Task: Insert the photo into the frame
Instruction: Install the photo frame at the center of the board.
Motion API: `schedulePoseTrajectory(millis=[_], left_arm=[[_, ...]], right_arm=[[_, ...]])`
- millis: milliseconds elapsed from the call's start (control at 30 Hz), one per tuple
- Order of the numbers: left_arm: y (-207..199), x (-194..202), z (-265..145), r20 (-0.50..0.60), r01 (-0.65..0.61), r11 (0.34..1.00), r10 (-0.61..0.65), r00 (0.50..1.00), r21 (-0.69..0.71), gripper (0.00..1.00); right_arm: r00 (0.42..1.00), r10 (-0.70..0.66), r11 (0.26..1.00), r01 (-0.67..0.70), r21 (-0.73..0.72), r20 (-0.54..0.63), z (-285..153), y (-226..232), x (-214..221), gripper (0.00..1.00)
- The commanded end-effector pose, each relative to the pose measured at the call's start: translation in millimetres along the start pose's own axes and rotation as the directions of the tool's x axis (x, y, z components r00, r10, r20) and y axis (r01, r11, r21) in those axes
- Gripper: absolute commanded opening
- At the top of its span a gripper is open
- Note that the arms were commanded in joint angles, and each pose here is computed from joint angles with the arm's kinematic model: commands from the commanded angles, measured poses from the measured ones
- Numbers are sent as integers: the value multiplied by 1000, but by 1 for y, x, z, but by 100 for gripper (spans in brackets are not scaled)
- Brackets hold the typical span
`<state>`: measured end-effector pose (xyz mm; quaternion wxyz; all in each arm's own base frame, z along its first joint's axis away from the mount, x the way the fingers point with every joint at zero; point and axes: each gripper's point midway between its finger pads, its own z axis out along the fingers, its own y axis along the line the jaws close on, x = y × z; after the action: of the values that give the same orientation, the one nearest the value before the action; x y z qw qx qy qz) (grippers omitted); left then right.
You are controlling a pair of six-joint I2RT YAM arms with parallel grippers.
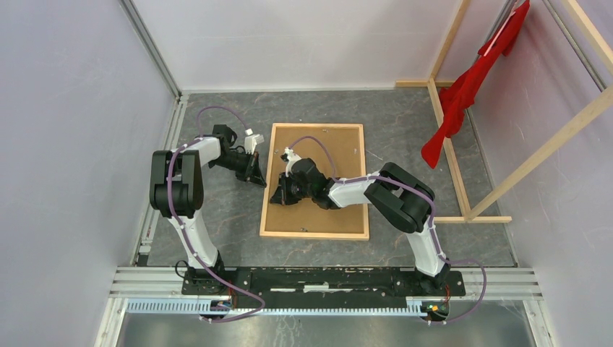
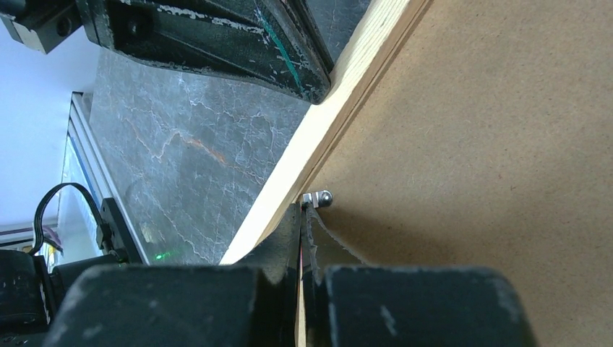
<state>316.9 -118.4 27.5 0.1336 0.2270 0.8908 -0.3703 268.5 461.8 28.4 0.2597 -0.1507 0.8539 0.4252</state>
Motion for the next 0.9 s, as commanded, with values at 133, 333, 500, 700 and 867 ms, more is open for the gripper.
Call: schedulePoseTrajectory(millis=[133, 333, 500, 700, 867], left_arm=[[19, 11, 8, -45, -56, 997, 54, 998, -48, 12], [17, 12, 9, -46, -54, 998, 52, 998, -43, 12], [18, 14, 8, -55, -60, 997, 57, 997, -48, 12], [17, 12, 6, -57, -61, 997, 58, 997, -45, 11], [16, 11, 8, -54, -53, 998, 51, 997, -36, 11]], right_arm=[[993, -39, 996, 29, 90, 109, 14, -19, -25, 0], [986, -12, 998, 0, 70, 165, 8, -14, -32, 0], [954, -38, 997, 57, -55, 297, -27, 23, -58, 0], [922, -199, 975, 222, -31, 332, -64, 35, -65, 2], [948, -195, 977, 210, -33, 253, -56, 21, -34, 0]])
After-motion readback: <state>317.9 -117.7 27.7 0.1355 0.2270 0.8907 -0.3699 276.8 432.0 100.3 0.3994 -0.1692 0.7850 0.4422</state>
